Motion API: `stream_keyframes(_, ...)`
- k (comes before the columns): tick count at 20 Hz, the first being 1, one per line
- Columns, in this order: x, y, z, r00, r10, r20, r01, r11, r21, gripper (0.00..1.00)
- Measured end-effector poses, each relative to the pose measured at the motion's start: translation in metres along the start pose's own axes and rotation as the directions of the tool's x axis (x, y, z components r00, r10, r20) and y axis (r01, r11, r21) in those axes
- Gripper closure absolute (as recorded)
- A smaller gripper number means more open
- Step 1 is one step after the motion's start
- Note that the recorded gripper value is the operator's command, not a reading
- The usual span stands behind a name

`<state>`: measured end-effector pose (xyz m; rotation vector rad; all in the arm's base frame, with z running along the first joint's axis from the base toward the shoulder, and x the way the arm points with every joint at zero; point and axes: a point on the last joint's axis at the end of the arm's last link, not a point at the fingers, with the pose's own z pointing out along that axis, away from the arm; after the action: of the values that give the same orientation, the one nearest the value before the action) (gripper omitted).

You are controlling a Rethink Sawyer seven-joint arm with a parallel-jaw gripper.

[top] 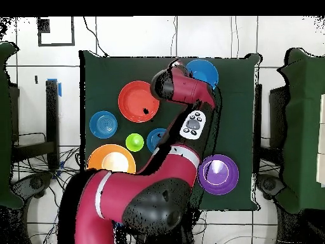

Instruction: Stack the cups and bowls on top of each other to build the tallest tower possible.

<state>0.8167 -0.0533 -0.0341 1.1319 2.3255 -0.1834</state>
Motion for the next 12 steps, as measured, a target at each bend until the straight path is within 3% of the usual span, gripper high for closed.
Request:
stream_keyframes(6, -0.001, -0.006, -0.001, 0.9956, 0.077, -0.054, -0.078, 0.9969, -0.014, 0.00)
stream_keyframes(12, -0.005, -0.015, -0.010, 0.9797, 0.162, -0.117, -0.166, 0.9860, -0.020, 0.00)
